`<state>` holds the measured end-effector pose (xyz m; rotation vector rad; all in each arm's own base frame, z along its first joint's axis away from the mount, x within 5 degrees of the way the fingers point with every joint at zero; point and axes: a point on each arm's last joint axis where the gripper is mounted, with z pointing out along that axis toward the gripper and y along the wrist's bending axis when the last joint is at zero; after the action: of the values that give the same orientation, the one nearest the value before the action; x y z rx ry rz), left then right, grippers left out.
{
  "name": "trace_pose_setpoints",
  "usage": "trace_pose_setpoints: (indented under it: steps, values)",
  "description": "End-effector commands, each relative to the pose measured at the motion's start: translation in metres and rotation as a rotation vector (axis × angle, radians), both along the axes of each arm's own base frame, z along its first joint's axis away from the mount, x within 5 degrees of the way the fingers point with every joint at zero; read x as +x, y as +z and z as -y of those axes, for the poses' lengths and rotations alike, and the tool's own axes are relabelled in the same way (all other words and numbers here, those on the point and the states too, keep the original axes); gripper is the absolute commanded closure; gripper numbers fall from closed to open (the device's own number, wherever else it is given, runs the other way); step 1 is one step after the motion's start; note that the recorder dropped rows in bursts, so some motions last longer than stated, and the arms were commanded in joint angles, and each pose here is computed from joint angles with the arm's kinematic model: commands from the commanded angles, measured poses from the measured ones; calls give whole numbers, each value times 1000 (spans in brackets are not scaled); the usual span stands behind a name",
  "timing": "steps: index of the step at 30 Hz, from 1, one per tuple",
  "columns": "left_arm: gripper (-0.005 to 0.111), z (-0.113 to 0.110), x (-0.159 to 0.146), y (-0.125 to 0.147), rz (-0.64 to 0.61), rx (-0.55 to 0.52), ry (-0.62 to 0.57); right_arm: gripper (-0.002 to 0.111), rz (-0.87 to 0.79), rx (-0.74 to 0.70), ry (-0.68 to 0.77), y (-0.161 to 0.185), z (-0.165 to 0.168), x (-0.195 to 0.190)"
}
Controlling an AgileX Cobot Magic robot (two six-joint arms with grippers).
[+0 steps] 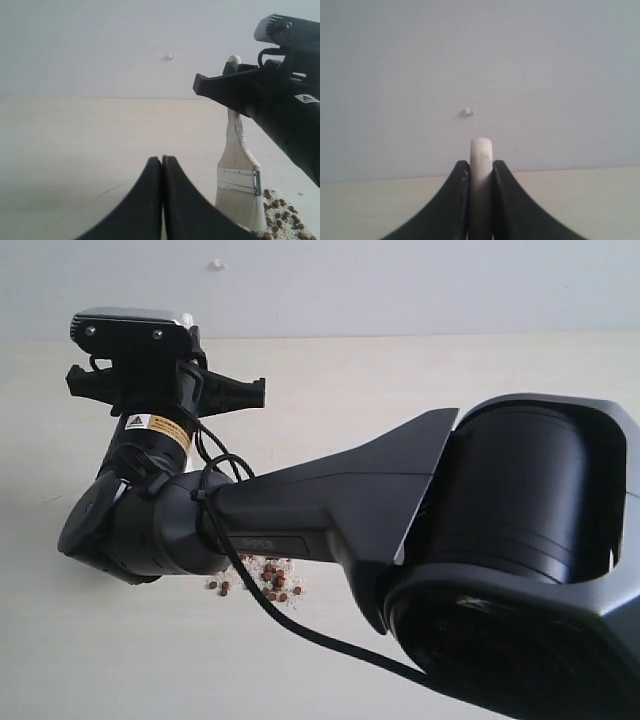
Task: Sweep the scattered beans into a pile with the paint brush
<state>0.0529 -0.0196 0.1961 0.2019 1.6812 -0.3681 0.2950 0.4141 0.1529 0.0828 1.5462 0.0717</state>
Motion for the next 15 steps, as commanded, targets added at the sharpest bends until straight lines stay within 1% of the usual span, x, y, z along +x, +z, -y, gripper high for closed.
trace_pose_setpoints:
  steps: [1,5,11,15]
  values:
    - [107,0,0,0,0,-4,2,108,3,-139,-14,5,2,2]
    - [107,0,0,0,0,-4,2,108,3,-203,-17,6,3,3]
    - [107,0,0,0,0,-4,2,108,38,-214,-7,12,4,6]
    - [107,0,0,0,0,-4,2,108,63,-133,3,25,4,6]
